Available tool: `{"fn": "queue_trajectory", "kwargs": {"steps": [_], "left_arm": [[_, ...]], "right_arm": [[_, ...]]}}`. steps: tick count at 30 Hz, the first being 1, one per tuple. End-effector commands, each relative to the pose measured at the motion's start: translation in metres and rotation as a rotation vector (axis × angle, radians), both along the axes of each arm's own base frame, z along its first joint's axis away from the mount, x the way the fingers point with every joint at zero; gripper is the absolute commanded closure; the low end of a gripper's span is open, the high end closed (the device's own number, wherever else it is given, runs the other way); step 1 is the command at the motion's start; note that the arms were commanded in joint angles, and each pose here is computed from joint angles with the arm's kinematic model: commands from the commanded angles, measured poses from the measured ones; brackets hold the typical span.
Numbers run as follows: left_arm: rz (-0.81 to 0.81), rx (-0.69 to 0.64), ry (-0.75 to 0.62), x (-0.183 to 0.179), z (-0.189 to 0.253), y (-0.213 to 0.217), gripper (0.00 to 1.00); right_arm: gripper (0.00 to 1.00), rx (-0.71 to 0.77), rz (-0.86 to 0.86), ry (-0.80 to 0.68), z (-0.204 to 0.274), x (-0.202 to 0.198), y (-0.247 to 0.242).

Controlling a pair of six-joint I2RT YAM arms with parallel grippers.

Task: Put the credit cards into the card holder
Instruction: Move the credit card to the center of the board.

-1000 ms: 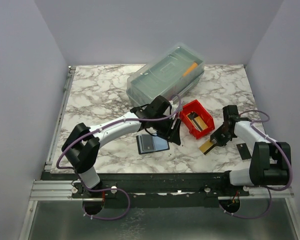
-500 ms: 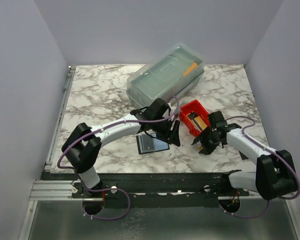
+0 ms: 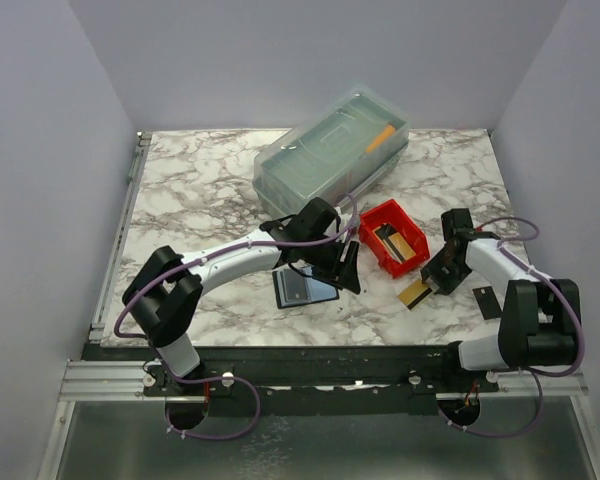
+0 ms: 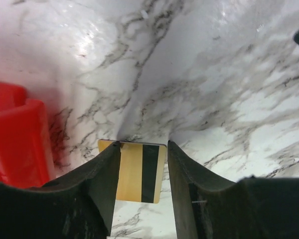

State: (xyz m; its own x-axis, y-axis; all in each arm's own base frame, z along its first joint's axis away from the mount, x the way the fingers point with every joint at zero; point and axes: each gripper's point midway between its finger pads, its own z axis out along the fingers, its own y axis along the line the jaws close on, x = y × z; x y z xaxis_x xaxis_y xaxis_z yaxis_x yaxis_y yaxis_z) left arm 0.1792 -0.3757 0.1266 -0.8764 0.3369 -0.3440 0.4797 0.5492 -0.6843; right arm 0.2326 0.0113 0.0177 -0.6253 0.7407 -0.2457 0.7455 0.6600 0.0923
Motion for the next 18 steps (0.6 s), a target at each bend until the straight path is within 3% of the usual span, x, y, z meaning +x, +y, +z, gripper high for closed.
{"fn": "queue_trajectory", "kwargs": {"steps": [1,12,18], "left_arm": [[-0.009,-0.037,-0.032,-0.004,0.014,0.001,0.39],[-0.005,-0.018,-0.033,0.001,0.006,-0.002,0.39],[-0.004,-0.025,-0.008,-0.002,0.006,-0.004,0.39]], "right_arm": [[0.55,-0.011,0.058,0.062,-0.015,-0.010,-0.002],[0.58,0.403,0.258,0.085,-0.014,-0.060,0.132],[0.54,0.330,0.225,-0.038,0.027,-0.030,0.125]]}}
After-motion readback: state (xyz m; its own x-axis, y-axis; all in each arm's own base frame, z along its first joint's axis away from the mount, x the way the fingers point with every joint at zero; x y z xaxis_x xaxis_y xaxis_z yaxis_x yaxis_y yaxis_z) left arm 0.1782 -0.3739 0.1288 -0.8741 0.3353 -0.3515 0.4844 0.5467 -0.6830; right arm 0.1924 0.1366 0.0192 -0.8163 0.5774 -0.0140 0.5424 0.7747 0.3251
